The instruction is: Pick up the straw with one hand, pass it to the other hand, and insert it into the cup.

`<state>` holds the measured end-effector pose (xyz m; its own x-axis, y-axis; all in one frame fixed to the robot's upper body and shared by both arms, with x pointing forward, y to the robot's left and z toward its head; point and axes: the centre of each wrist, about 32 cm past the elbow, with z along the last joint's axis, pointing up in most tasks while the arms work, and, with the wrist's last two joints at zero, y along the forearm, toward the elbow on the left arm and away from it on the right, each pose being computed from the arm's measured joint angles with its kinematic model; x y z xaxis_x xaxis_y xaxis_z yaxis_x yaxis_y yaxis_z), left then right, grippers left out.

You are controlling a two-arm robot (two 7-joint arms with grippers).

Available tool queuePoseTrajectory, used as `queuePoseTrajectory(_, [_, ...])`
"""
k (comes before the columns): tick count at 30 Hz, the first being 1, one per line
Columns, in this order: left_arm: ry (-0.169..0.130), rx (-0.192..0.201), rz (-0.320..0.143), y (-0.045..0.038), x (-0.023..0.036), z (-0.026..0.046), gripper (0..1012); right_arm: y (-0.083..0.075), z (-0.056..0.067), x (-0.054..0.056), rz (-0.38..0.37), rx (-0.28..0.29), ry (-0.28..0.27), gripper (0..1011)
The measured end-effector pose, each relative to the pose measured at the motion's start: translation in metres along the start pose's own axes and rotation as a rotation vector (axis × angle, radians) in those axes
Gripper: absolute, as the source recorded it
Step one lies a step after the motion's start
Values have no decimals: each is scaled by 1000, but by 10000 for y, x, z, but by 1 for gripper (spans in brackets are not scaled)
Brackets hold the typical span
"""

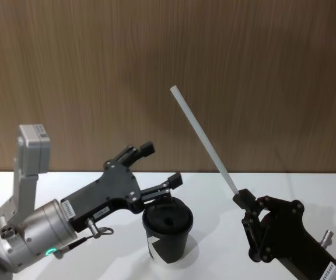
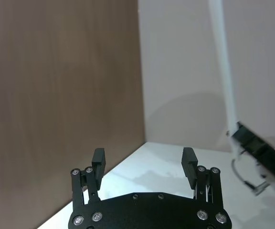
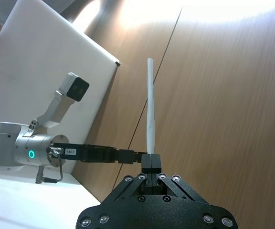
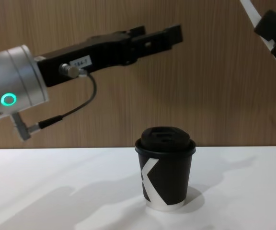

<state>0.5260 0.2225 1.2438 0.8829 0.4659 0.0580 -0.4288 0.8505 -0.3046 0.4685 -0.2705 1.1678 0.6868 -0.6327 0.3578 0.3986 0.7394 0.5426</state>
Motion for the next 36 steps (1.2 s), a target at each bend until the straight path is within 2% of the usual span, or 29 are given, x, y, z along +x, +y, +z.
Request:
queuePoseTrajectory(5, [40,-29,-62,-94,31,-15,1003,0,0,0,0,0,0,0])
queuePoseTrajectory(9, [77,-67,-119,-218,62,-27,1003,0,0,0,0,0,0,0])
queuePoseTrajectory(15, [118,-113,-180,-350,93,-46,1003,0,0,0,0,0,0,0])
queuePoseTrajectory(19, [133,-134,-208,-388,111,-55,1003,0,0,0,0,0,0,0])
queuePoseTrajectory(27, [146,-163,-236,-389,140,-63,1003,0,0,0,0,0,0,0])
queuePoseTrajectory(36, [155,-169,-235,-265,167,-87,1004,0,0,0,0,0,0,0])
